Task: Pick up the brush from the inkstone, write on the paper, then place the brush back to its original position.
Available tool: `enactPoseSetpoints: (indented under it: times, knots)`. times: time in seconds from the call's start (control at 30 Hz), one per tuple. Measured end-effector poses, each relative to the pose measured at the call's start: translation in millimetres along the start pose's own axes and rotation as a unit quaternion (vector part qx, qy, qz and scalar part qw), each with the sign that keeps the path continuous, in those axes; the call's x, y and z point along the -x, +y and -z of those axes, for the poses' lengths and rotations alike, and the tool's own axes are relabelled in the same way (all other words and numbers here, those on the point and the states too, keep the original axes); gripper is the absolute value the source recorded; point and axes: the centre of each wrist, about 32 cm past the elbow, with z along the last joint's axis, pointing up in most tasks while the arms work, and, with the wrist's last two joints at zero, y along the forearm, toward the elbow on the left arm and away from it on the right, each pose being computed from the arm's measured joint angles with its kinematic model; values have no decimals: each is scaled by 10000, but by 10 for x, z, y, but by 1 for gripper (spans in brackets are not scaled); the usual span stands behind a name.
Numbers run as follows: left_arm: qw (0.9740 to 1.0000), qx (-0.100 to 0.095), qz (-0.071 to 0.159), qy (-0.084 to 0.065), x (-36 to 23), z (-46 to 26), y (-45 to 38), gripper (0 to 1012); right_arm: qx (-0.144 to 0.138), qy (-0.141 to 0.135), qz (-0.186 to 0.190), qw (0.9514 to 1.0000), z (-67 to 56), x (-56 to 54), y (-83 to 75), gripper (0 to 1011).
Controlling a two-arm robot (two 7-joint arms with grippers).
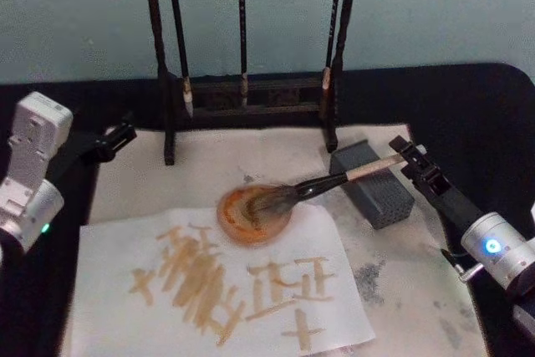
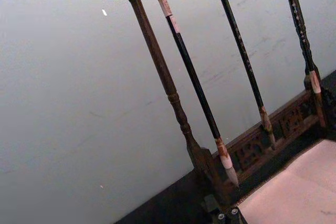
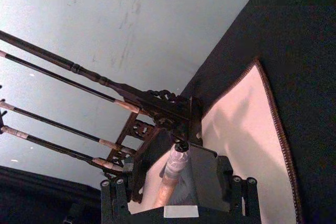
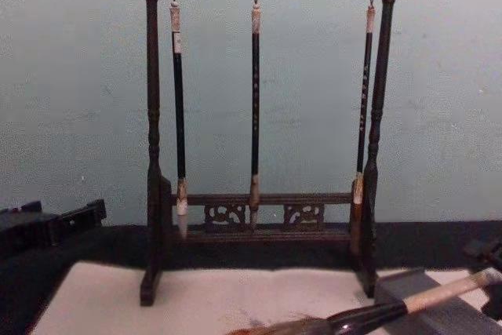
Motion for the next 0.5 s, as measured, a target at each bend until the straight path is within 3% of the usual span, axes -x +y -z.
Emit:
enactPoseSetpoints:
  times: [0.23,0.47,0.5]
  knots:
    - [10000,0,0,0,0,0,0,1002,-11,6,8,10000,2,-1,-3,1001]
    - [10000,0,0,0,0,0,0,1002,-18,8,15,10000,1,-2,-4,871]
    - [10000,0,0,0,0,0,0,1002,-18,8,15,10000,2,-2,-4,817]
